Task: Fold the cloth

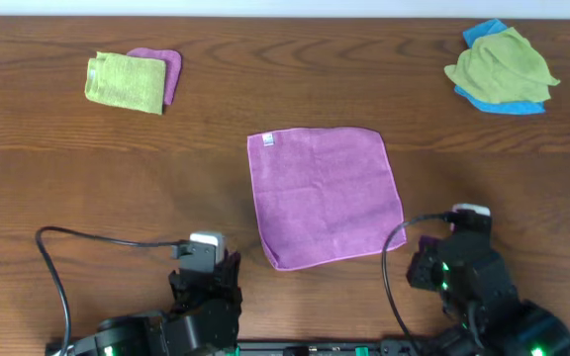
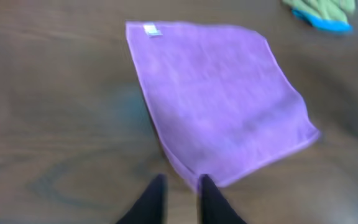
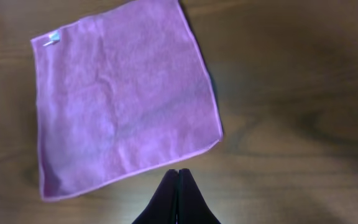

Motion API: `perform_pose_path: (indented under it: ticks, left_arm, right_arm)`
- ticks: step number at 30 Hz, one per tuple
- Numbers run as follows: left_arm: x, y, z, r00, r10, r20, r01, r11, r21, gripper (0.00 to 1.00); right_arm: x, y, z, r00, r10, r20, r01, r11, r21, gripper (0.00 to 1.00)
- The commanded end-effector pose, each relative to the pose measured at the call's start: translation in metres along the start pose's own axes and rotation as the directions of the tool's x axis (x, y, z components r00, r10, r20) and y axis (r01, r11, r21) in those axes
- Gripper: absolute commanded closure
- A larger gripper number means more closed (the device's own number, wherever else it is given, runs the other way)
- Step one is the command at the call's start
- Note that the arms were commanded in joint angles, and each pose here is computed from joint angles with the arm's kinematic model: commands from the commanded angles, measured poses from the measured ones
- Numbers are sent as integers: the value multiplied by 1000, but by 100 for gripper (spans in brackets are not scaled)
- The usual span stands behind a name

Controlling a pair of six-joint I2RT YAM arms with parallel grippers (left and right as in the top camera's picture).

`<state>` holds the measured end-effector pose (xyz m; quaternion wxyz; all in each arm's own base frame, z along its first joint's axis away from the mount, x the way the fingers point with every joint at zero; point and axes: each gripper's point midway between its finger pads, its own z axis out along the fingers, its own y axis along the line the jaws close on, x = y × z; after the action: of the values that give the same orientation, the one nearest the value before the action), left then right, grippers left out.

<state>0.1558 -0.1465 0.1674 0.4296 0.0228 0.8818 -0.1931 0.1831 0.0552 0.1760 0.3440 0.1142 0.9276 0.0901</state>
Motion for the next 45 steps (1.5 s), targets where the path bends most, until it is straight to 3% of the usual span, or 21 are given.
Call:
perform_pose_path:
  ticks: [1, 2, 4, 6, 7, 8, 10, 13, 15, 21, 26, 33, 38, 45]
  left_arm:
    - [-8, 0, 5, 999, -33, 25, 33, 999, -15, 71]
    - [-8, -4, 7, 1000, -28, 14, 28, 1000, 3, 67]
    - [-12, -9, 10, 999, -37, 12, 37, 999, 20, 46]
    - [-21, -11, 12, 998, -43, 40, 42, 999, 23, 25]
    - [-26, -11, 12, 998, -37, 59, 35, 999, 23, 16]
    - [-34, -11, 13, 996, -26, 86, 25, 999, 21, 6]
    - [-51, -9, 13, 990, 13, 142, -14, 1000, 6, 5]
    - [-69, 8, 14, 982, 23, 187, -11, 998, -61, 5]
    - [-80, 20, 14, 980, 7, 201, 13, 995, -97, 5]
    - [-100, 64, 19, 984, 56, 170, -16, 974, -227, 5]
    - [-106, 115, 24, 989, 73, 128, -16, 917, -399, 5]
    - [-109, 121, 37, 992, 92, 90, -52, 926, -374, 5]
    - [-104, 106, 43, 994, 85, 69, -62, 956, -287, 5]
    - [-110, 104, 43, 992, 88, 94, -59, 959, -278, 5]
  right_arm:
    - [-1, -5, 11, 1000, -15, -10, 16, 998, 68, 99]
    - [1, -5, 15, 999, -20, -29, 23, 997, 79, 99]
    - [2, -2, 22, 998, -30, -55, 35, 995, 90, 98]
    - [-2, 3, 27, 998, -30, -53, 34, 996, 87, 89]
    - [-6, 6, 29, 999, -35, -41, 38, 996, 82, 80]
    - [-12, 10, 31, 999, -45, -23, 47, 996, 73, 66]
    - [-28, 24, 34, 995, -89, 36, 88, 996, 31, 45]
    - [-47, 34, 38, 989, -106, 100, 106, 994, 8, 25]
    - [-60, 33, 42, 985, -112, 132, 111, 994, 20, 1]
    - [-94, -1, 56, 977, -167, 133, 144, 975, 167, 1]
    - [-116, -40, 64, 981, -118, 152, 74, 960, 269, 1]
    - [-121, -61, 61, 983, -87, 162, 32, 950, 311, 1]
    - [-108, -56, 56, 989, -82, 120, 48, 963, 267, 1]
    - [-104, -38, 60, 992, -76, 101, 59, 985, 165, 1]
